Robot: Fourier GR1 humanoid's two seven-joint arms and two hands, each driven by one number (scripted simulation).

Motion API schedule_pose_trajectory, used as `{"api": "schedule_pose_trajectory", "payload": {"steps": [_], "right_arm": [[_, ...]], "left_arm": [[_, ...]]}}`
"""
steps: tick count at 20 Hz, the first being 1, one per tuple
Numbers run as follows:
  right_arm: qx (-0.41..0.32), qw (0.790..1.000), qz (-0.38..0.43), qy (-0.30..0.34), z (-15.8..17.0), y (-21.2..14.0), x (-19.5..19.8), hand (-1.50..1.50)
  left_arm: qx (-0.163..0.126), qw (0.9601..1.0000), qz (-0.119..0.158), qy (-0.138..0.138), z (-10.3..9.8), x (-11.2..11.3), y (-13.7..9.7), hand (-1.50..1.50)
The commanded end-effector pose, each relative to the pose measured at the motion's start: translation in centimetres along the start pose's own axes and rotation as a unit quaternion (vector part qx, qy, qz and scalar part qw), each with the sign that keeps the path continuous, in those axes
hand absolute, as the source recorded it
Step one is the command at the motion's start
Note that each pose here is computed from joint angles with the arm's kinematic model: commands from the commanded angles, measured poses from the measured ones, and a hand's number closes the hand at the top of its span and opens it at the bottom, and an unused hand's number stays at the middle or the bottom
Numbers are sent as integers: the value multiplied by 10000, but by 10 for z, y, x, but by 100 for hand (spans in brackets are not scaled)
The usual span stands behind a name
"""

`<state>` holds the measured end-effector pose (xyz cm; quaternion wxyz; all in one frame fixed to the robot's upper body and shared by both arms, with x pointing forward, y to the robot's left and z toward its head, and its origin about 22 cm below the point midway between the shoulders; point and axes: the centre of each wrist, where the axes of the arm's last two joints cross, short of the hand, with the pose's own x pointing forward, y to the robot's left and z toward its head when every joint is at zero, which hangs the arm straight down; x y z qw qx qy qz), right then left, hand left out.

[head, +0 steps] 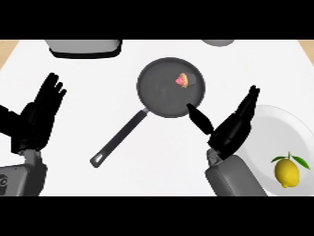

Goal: Pick the cupcake from the plate and place it in the pan

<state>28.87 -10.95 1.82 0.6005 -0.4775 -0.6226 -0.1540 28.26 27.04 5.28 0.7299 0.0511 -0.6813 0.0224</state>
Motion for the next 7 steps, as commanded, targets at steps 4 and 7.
{"api": "schedule_pose_trajectory", "payload": {"steps": [4, 7], "right_arm": [[-16, 9978, -578, 336, 56, -53, -15, -150], [-88, 9983, -463, 346, 69, -59, -29, -150]], "left_arm": [[79, 10000, 6, -50, 2, 13, 12, 0], [47, 9999, -110, -7, 11, -2, 8, 0]]}}
